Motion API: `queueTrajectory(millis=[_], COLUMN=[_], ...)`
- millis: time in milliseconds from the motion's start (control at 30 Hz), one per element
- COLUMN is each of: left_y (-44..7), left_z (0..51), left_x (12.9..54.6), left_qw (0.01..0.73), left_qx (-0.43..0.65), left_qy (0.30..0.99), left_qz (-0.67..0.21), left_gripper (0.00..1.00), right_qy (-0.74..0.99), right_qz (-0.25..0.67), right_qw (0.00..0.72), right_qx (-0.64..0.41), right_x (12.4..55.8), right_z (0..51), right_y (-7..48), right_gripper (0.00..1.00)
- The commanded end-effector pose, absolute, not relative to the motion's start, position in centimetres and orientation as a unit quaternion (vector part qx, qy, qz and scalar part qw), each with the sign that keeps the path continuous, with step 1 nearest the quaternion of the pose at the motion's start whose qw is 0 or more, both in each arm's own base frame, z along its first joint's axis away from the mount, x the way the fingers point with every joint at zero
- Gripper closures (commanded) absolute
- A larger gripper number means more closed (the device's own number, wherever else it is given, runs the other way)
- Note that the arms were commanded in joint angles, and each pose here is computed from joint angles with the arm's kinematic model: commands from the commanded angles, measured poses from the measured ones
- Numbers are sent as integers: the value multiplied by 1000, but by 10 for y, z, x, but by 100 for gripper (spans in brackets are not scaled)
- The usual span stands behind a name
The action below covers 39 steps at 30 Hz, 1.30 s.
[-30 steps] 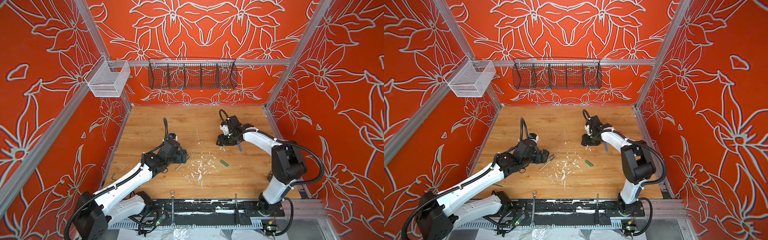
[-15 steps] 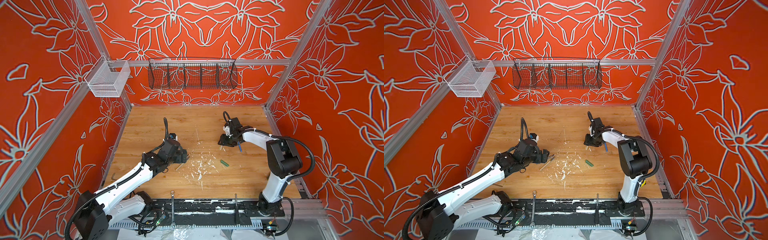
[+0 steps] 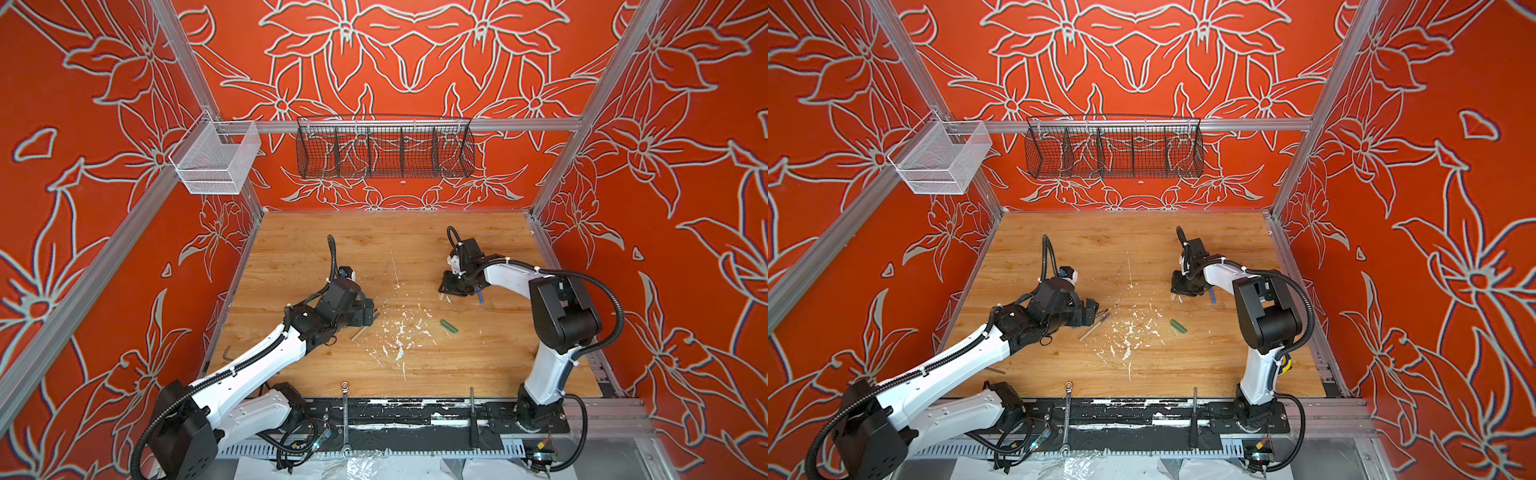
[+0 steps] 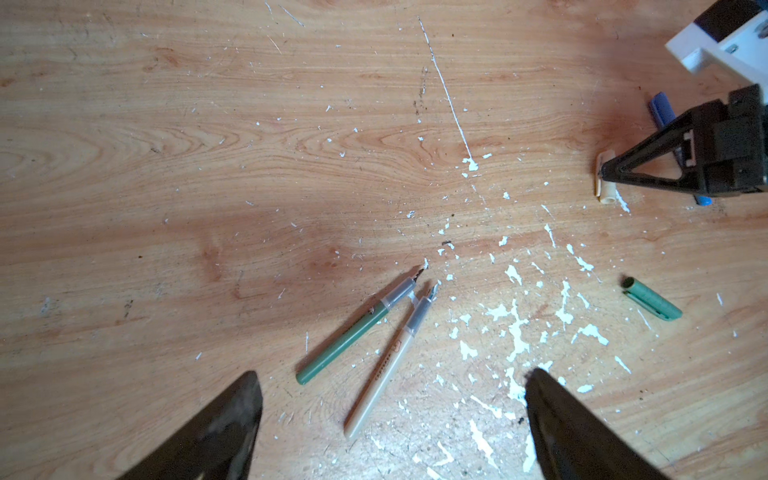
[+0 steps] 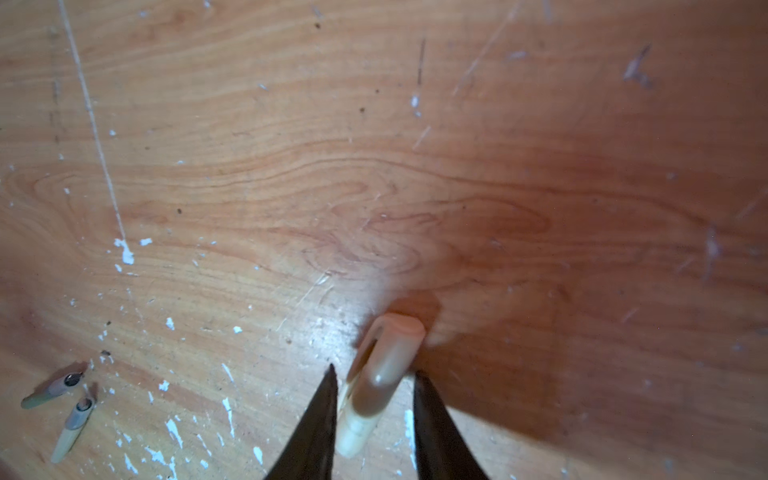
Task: Insert the pens into the pen caps
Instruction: 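Close the right gripper on the beige cap and lift it upright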
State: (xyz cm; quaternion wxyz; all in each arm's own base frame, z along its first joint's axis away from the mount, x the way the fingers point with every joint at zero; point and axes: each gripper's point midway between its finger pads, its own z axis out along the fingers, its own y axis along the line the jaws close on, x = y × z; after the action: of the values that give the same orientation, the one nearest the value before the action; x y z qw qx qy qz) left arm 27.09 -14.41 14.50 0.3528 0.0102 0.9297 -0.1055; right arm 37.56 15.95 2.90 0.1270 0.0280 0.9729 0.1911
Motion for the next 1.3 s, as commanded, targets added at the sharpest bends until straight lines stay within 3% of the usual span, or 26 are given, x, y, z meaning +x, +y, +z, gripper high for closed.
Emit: queueTrajectory(millis=[0,633,1133,1267], left_y=[-140,-145,-160,-159], left_z=[144,136,96,84], left_x=[272,269,235,230], left_qw=[355,337,268,242], left_qx=[7,11,22,29], left_qy=[930,935,948,959], left_qz=[-96,-105,-170,-147], left_gripper=[3,3,3,3], right_qy=[974,975,973,968], right_qz=[190,189,190,205], right_qw=[117,112,127,143], right_qx=[40,41,25,24], right_x=[373,375,380,380], right_z=[18,12,35,52], right_y=[155,152,158,161], right_gripper=[71,78,84,86])
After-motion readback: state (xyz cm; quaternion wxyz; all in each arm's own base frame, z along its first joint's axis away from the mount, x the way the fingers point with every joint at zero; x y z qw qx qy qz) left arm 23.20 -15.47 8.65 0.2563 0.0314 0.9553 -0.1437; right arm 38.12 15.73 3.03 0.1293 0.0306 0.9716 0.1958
